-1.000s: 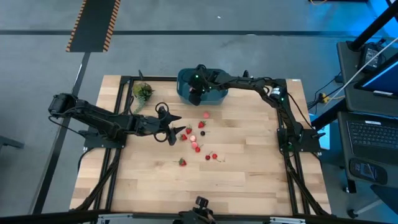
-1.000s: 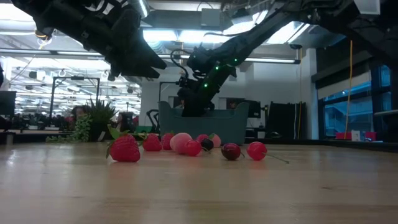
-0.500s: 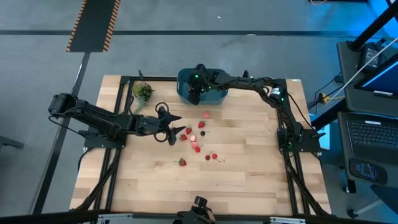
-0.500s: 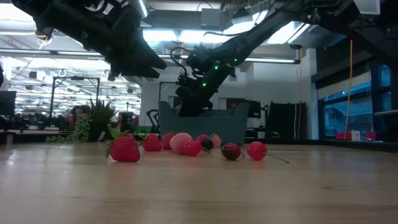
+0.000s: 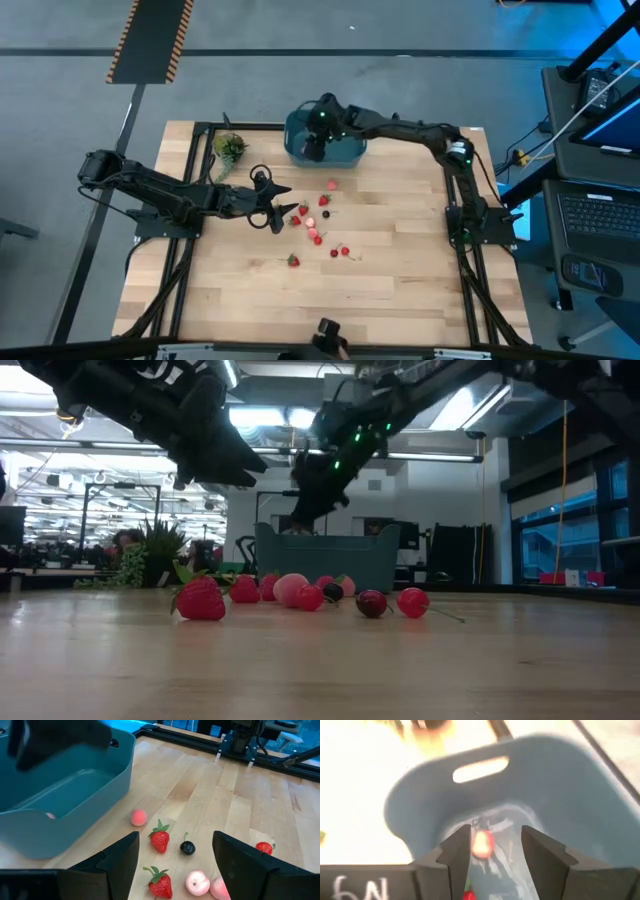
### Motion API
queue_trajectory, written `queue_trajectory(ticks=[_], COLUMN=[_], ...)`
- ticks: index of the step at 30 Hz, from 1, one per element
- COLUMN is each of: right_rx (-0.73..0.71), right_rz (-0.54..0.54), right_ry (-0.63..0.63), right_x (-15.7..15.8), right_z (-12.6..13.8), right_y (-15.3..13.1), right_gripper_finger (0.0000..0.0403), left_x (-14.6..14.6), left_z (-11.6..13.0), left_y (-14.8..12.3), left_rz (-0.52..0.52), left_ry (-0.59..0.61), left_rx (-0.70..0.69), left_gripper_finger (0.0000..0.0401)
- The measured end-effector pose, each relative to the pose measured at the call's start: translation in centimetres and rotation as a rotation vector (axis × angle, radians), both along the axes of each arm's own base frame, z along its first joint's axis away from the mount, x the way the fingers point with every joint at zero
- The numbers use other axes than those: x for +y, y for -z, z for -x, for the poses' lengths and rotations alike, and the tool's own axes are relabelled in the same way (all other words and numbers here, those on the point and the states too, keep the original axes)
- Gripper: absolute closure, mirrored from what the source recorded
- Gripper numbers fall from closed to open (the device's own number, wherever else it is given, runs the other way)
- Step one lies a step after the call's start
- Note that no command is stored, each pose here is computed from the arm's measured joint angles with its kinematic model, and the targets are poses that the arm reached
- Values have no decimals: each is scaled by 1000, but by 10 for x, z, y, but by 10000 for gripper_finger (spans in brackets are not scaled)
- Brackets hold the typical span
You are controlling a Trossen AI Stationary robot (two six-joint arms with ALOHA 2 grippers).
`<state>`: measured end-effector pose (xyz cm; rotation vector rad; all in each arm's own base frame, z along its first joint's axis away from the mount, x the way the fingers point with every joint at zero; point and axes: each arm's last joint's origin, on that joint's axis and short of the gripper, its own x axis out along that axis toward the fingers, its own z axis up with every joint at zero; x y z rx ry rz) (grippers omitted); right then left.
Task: Pick and placing Produce into tupperware
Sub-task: Put the cherry into the blue bin
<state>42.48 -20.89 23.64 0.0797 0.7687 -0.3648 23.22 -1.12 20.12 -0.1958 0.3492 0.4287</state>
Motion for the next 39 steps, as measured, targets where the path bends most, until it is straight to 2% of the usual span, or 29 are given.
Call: queue_trajectory(ticks=[5, 8, 12, 25, 31, 39], right_rx=[-3, -3, -50, -391, -413, -491], right_rz=[52, 93, 164, 267, 245, 211], right_ry=[-7, 9, 9, 14, 10, -17], right_x=[16, 30, 49, 88, 100, 123], right_z=[16, 28, 47, 109, 129, 151], right_y=[-36, -46, -38, -14, 3, 8], right_gripper_finger=[226, 226, 226, 226, 226, 226], left_x=[0, 0, 0, 0, 0, 0], left_z=[0, 0, 0, 0, -1, -1], left_y=[0, 0, 0, -1, -3, -4], left_rz=[0, 0, 0, 6, 7, 7], left_ry=[0, 0, -1, -10, -14, -20], left_rx=[2, 2, 2, -16, -36, -48], left_gripper_finger=[156, 156, 156, 156, 156, 156])
